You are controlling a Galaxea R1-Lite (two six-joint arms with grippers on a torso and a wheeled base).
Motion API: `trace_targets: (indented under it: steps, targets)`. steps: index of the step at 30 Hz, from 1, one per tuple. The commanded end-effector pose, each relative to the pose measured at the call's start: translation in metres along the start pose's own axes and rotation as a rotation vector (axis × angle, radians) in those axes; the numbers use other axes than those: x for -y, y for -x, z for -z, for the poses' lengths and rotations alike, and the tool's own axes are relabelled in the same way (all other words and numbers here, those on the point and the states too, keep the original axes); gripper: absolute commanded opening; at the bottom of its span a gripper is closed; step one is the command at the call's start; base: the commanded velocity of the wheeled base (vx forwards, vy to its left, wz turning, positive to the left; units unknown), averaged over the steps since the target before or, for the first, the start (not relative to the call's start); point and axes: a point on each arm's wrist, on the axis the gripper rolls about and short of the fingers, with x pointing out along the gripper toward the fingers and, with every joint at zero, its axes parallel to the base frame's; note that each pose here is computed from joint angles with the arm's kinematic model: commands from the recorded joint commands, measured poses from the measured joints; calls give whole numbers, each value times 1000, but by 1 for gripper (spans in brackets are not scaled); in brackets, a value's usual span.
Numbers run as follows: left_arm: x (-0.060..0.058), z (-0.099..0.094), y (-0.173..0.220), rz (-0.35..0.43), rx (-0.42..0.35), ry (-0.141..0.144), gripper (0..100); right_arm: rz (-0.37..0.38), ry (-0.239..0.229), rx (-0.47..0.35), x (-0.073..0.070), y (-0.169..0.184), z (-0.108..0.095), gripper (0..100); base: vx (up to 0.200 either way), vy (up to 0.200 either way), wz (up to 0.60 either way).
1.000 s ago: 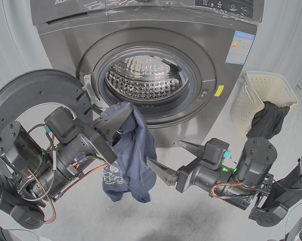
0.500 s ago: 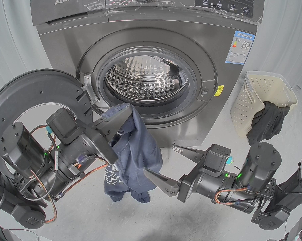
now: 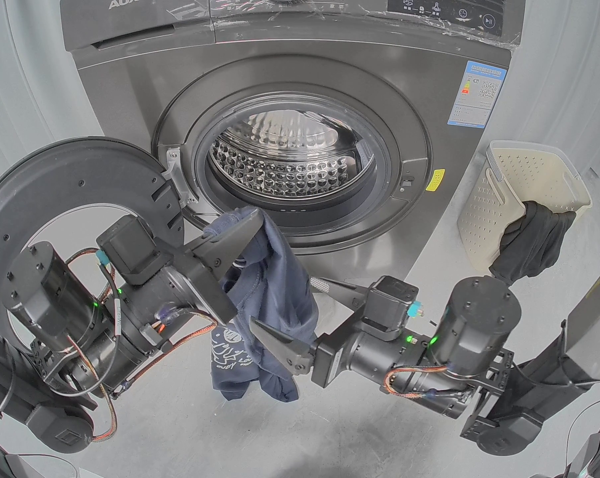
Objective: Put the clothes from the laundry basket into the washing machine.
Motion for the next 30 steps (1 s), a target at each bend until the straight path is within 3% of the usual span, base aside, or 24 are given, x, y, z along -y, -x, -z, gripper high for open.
trace_targets:
  steps: [1, 4, 12, 30]
  targets:
    - [0, -1, 0, -4, 4, 0, 0, 46, 27, -36, 15, -19, 19, 100, 0, 0, 0]
    - [0, -1, 0, -2, 7, 0, 0, 90, 41, -35, 30, -18, 16, 100, 0, 0, 0]
    - [1, -2, 1, 1, 6, 0, 0, 164, 62, -40, 55, -9, 13, 100, 0, 0, 0]
    - [3, -2, 2, 10, 7, -2, 0, 174, 59, -43, 57, -7, 15, 100, 0, 0, 0]
